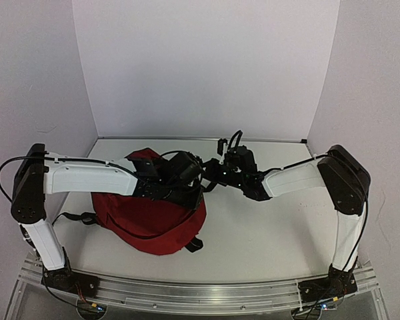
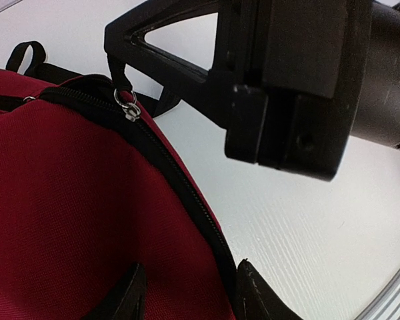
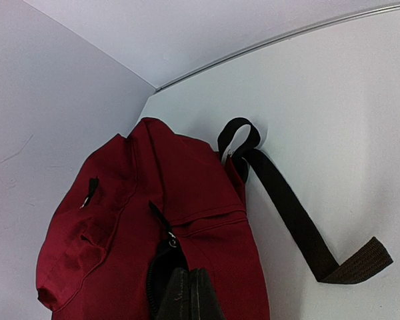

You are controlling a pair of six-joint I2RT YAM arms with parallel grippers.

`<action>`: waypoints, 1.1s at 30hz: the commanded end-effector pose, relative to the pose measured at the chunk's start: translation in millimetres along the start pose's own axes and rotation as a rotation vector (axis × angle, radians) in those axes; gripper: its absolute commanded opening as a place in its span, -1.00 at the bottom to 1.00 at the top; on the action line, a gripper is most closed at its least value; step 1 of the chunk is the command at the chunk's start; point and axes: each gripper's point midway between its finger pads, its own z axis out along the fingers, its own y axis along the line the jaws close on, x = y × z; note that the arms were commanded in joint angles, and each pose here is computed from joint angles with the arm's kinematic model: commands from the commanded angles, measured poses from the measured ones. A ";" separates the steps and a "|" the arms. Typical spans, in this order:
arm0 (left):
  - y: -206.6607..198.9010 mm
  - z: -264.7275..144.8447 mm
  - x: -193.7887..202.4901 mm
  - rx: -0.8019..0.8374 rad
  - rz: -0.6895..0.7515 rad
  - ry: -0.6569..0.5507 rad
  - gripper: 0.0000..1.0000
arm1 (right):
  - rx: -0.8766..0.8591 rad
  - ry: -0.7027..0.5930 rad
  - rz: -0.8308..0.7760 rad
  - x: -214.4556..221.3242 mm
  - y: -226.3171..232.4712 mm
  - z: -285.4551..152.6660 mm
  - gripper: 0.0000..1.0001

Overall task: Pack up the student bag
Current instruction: Zip the student bag at the center of the board.

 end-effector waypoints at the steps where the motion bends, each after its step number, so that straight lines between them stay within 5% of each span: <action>1: -4.8 -2.6 -9.9 -0.026 0.029 -0.027 -0.01 | -0.034 -0.093 0.001 -30.9 14.8 -9.0 -1.00; 5: -4.7 3.6 -1.7 -0.031 0.020 -0.007 -0.09 | -0.030 -0.094 0.006 -30.3 13.5 -8.0 -1.00; 11: -3.3 4.5 4.9 -0.033 0.002 0.008 -0.99 | -0.036 -0.098 -0.004 -32.6 16.7 -8.8 -1.00; 22: -74.4 -44.2 36.2 0.493 0.219 0.060 -0.99 | -0.069 -0.084 -0.033 -33.1 25.2 -2.5 -1.00; 33: -95.9 -75.3 54.5 0.682 0.293 0.160 -1.00 | -0.072 -0.072 -0.015 -32.5 22.9 17.9 -1.00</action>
